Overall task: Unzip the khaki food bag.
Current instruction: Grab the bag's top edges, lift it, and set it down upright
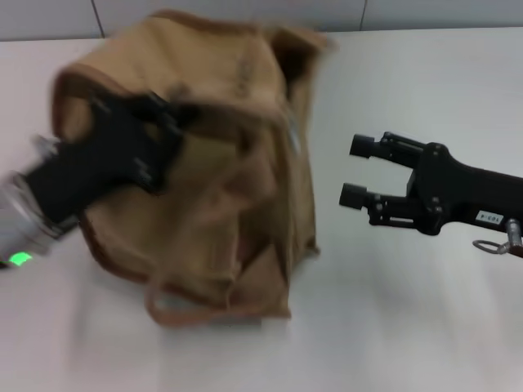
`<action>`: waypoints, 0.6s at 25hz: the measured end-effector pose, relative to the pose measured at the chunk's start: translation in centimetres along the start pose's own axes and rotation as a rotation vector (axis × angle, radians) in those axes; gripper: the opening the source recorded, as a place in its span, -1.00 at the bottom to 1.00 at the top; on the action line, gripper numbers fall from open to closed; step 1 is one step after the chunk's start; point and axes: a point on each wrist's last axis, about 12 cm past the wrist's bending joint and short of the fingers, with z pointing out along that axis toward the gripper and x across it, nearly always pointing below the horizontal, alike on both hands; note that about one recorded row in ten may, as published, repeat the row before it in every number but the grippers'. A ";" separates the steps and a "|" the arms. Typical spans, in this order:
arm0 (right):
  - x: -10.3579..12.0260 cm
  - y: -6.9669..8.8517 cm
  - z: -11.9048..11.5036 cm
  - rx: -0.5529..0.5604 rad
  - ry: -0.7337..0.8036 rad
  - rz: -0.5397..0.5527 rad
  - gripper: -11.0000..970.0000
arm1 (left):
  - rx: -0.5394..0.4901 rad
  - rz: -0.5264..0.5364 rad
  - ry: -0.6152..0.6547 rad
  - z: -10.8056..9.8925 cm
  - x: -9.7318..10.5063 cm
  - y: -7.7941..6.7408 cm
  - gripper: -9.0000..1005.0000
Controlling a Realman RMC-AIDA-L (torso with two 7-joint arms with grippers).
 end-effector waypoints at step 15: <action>6.6 4.1 0.8 0.361 -0.151 -0.488 0.75 | 0.006 0.037 0.046 1.6 2.3 -2.3 -0.86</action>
